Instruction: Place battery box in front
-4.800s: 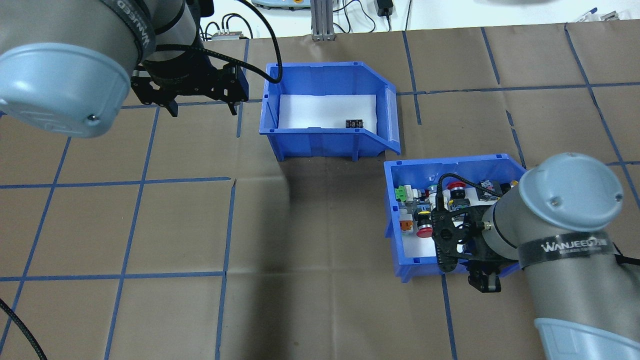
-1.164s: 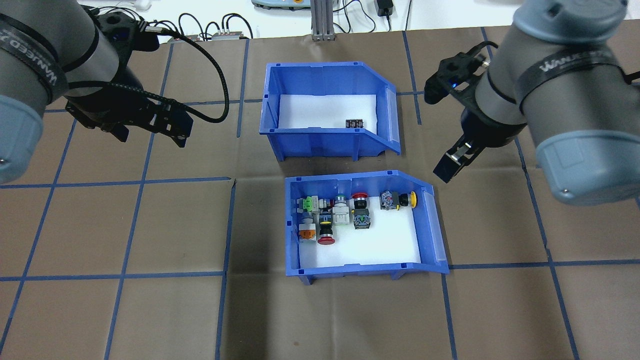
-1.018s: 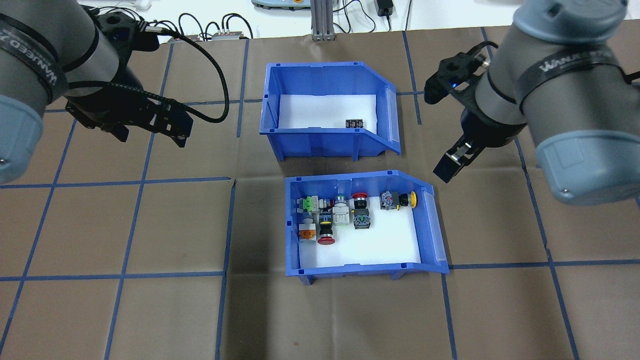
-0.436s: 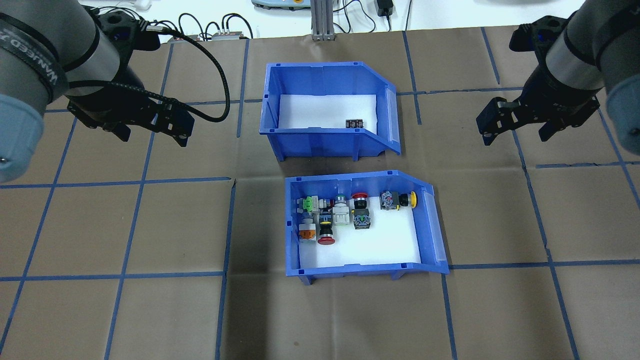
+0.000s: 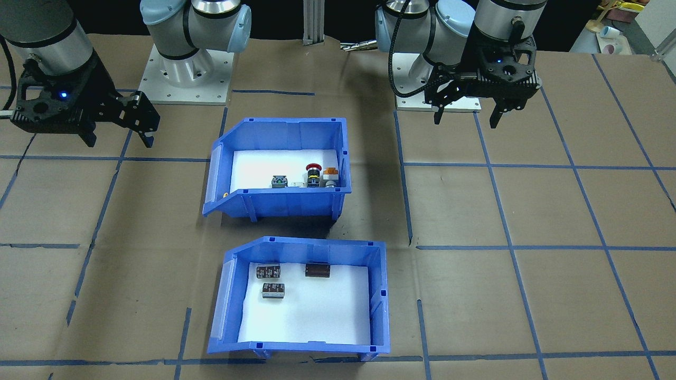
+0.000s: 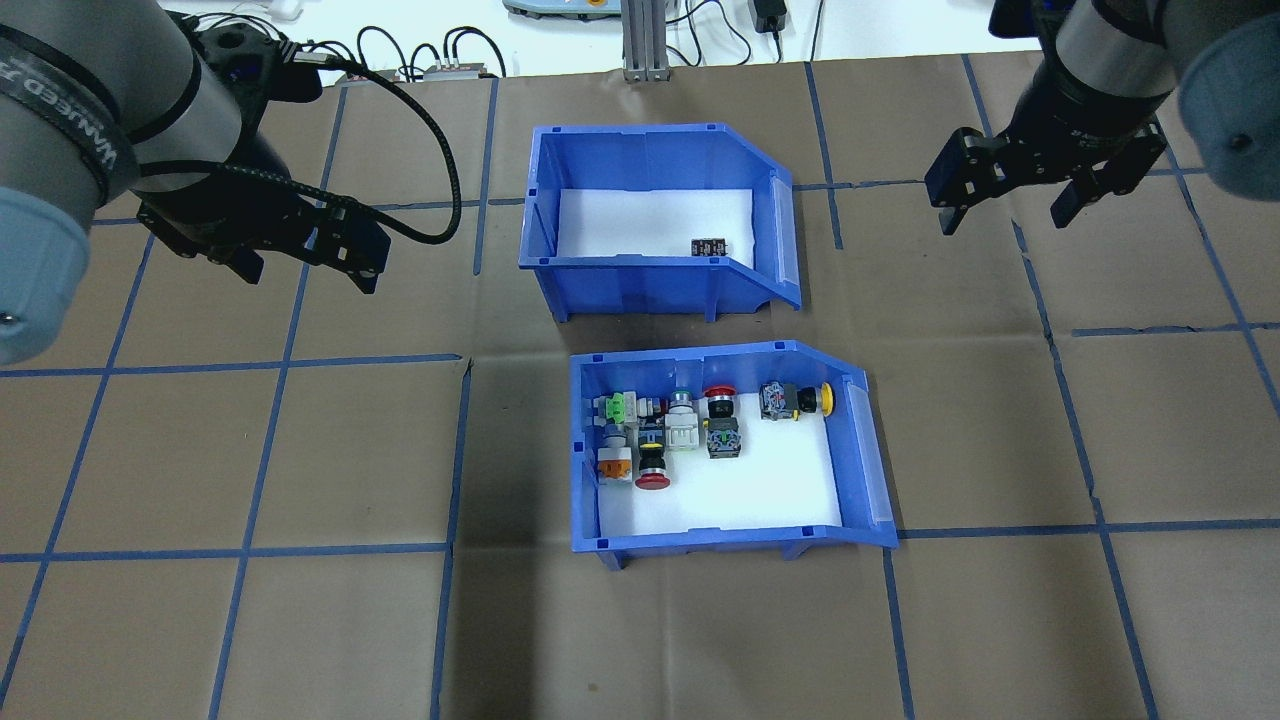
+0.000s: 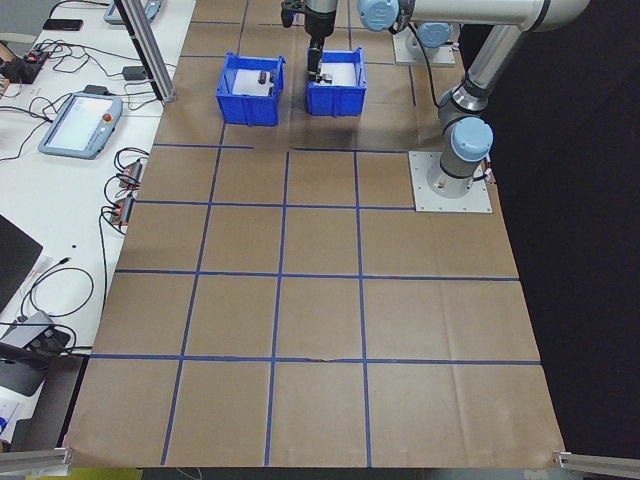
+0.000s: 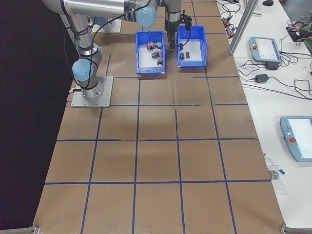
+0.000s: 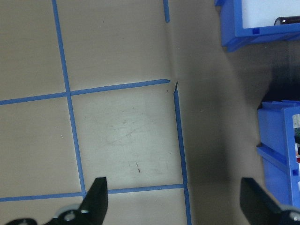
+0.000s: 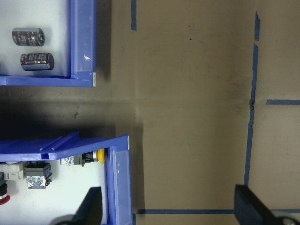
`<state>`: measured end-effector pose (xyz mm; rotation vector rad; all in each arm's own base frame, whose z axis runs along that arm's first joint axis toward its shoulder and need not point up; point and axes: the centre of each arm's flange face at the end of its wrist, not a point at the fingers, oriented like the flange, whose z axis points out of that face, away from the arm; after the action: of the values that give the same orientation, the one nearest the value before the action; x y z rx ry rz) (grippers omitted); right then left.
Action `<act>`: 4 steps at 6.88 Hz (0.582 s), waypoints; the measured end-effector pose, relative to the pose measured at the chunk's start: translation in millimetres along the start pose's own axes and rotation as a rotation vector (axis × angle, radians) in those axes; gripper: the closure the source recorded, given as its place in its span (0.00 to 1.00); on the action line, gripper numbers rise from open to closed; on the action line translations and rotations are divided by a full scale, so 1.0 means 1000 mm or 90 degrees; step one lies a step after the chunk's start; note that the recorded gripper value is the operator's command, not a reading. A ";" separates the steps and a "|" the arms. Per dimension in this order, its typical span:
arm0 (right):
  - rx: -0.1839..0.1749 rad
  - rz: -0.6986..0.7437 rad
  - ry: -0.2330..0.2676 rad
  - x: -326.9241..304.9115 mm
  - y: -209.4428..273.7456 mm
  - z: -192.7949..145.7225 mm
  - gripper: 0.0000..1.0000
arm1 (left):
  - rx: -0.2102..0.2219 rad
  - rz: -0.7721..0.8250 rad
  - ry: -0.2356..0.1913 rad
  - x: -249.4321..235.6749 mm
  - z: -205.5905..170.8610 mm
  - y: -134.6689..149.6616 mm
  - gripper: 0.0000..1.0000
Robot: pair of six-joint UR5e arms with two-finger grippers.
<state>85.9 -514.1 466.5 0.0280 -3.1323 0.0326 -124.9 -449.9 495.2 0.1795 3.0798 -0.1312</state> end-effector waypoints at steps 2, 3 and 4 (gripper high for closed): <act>-0.006 -0.001 0.001 -0.017 -0.012 0.005 0.00 | -0.002 0.000 0.000 0.000 0.001 -0.001 0.01; -0.008 -0.001 0.001 -0.023 -0.014 0.007 0.00 | -0.003 0.000 0.001 0.000 0.002 -0.001 0.01; -0.010 -0.002 0.000 -0.026 -0.014 0.008 0.00 | -0.004 0.000 0.001 0.000 0.003 -0.002 0.01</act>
<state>112.3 -527.5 458.3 0.0320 -3.1317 0.0084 -125.0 -452.2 492.0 0.1784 3.0823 -0.1206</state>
